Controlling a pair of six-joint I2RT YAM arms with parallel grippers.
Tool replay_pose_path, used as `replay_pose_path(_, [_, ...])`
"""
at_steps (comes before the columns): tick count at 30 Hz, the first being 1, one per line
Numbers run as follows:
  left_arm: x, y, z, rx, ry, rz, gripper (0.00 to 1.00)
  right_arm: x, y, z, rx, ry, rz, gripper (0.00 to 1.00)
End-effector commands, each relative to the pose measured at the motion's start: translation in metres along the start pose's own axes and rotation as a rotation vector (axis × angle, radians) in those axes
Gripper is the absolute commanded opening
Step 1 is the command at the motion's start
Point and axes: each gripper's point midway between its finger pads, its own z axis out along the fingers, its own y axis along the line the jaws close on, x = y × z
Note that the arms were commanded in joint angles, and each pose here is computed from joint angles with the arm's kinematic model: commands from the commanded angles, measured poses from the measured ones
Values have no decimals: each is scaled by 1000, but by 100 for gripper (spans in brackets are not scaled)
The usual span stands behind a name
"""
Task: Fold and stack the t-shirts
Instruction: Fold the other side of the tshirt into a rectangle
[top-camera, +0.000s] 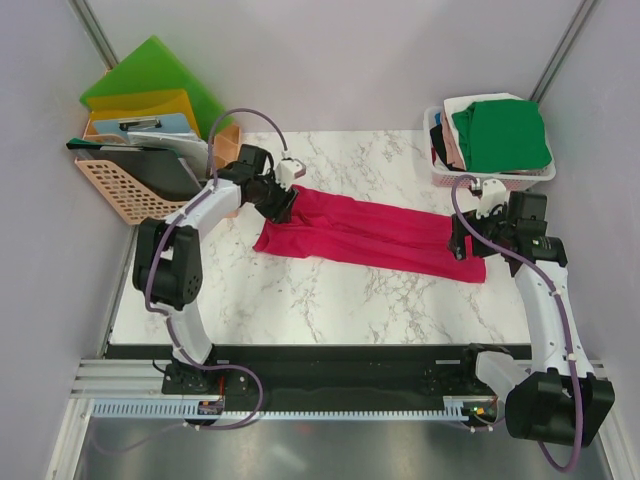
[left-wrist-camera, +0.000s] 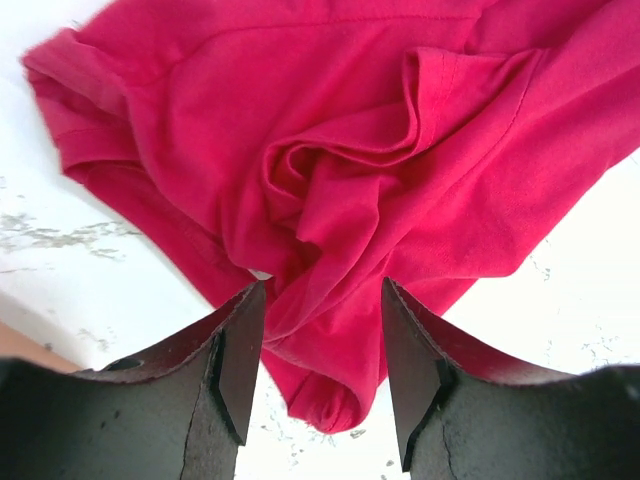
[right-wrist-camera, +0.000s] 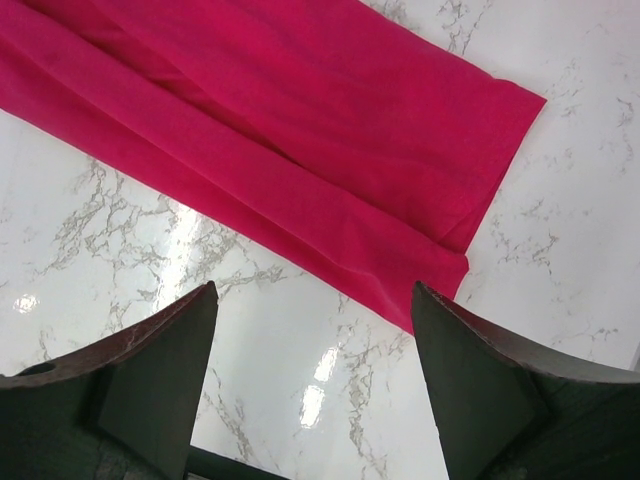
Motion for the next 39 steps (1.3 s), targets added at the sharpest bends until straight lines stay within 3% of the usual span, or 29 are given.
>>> replay_pose_path(1, [8, -11, 16, 48, 28, -37, 57, -5, -3, 2, 13, -24, 4, 85])
replay_pose_path(5, [14, -5, 27, 32, 57, -42, 53, -5, -3, 2, 13, -24, 6, 85])
replay_pose_path(8, [17, -3, 31, 30, 72, -49, 42, -7, -4, 2, 15, -28, 5, 85])
replay_pose_path(10, [19, -2, 33, 26, 77, -48, 27, -8, -3, 1, 10, -31, 3, 85])
replay_pose_path(11, [21, -1, 33, 19, 85, -48, 11, -7, -3, 2, 10, -31, 5, 85])
replay_pose_path(12, [21, 0, 33, 18, 86, -48, 2, -7, -3, 2, 9, -30, 6, 85])
replay_pose_path(21, [19, -12, 6, 7, 48, -36, 2, -1, -4, 7, 8, -15, 9, 85])
replay_pose_path(28, [56, -64, -3, 173, 130, -123, 2, -7, -9, 11, 22, -17, 6, 85])
replay_pose_path(30, [69, -69, -1, 183, 186, -129, 25, -10, -9, 11, 16, -20, 7, 85])
replay_pose_path(32, [76, -69, 1, 179, 206, -124, 56, -10, -9, 12, 13, -20, 7, 85])
replay_pose_path(35, [77, -67, 2, 164, 209, -124, 61, -11, -9, 11, 18, -21, 6, 85])
replay_pose_path(39, [57, -62, -7, 129, 141, -104, 62, -6, -9, 11, 22, -17, 1, 85])
